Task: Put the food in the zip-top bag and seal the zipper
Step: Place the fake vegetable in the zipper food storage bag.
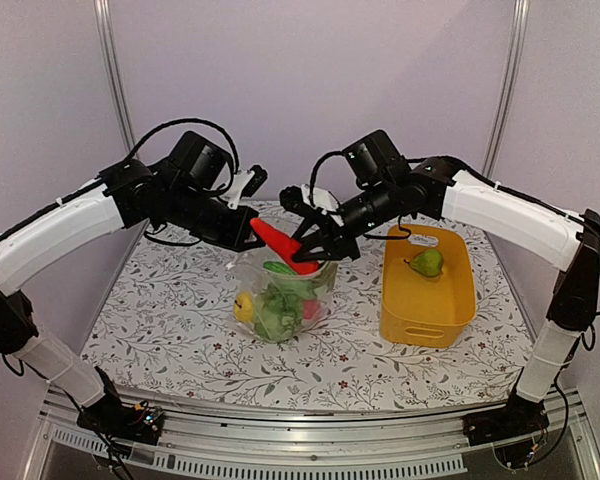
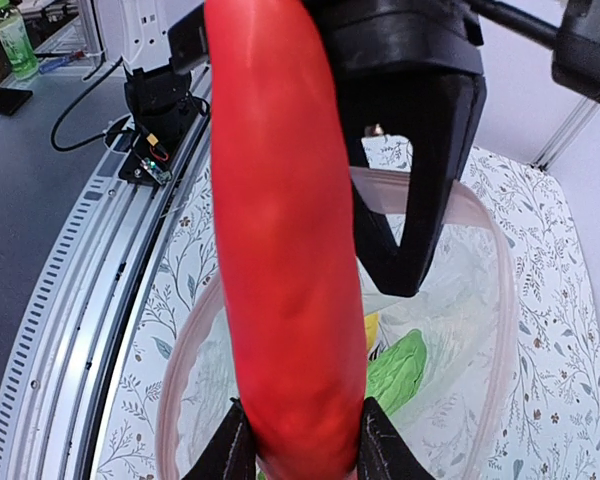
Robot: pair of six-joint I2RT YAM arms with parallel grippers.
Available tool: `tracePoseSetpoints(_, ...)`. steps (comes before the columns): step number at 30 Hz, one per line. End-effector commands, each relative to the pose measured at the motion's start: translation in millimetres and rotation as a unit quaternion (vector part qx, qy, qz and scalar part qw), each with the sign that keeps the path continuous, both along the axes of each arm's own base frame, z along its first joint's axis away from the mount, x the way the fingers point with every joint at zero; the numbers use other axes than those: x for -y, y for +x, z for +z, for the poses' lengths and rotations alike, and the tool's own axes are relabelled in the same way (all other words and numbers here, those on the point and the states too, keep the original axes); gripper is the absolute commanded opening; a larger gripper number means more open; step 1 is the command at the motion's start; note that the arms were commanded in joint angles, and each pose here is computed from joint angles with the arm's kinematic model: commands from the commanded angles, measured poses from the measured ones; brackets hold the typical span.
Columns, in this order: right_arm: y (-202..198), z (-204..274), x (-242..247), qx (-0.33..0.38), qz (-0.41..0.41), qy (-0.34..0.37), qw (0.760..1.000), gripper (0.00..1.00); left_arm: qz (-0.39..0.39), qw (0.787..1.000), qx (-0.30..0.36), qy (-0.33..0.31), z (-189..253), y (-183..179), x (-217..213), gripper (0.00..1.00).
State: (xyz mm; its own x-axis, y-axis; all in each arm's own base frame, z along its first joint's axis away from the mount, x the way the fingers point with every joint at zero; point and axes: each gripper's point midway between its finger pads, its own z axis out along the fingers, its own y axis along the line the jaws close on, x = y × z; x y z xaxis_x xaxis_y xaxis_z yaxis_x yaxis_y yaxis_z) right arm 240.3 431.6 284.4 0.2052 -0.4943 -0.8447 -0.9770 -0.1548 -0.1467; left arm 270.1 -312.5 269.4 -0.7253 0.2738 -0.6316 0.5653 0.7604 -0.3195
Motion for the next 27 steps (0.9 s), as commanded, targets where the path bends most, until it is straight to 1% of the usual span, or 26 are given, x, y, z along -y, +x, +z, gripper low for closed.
tracePoseSetpoints(1, 1, -38, 8, 0.048, -0.041, -0.104, 0.993, 0.22, -0.003, 0.999, 0.017, -0.032, 19, 0, 2, 0.01)
tracePoseSetpoints(6, 5, -60, 13, 0.074, -0.07, -0.19, 0.977, 0.23, -0.004, 0.999, 0.017, -0.031, 18, -1, 1, 0.01)
tracePoseSetpoints(11, 19, -90, 21, 0.079, -0.102, -0.263, 0.956, 0.18, -0.004, 1.0, 0.012, -0.028, 14, -1, 2, 0.01)
tracePoseSetpoints(16, 28, -99, 27, 0.099, -0.116, -0.291, 0.945, 0.18, -0.007, 0.999, 0.012, -0.033, 19, -2, 3, 0.03)
tracePoseSetpoints(20, 45, -100, 37, 0.145, -0.154, -0.319, 0.924, 0.18, -0.006, 0.999, 0.015, -0.032, 22, -1, 3, 0.03)
tracePoseSetpoints(22, 48, -103, 40, 0.171, -0.158, -0.334, 0.913, 0.19, -0.008, 0.999, 0.013, -0.032, 21, 0, 5, 0.03)
tracePoseSetpoints(24, 46, -100, 37, 0.191, -0.143, -0.333, 0.912, 0.21, -0.012, 0.999, 0.009, -0.032, 20, 1, 8, 0.03)
tracePoseSetpoints(27, 30, -95, 25, 0.196, -0.104, -0.319, 0.921, 0.26, -0.022, 0.999, 0.001, -0.035, 17, 2, 15, 0.03)
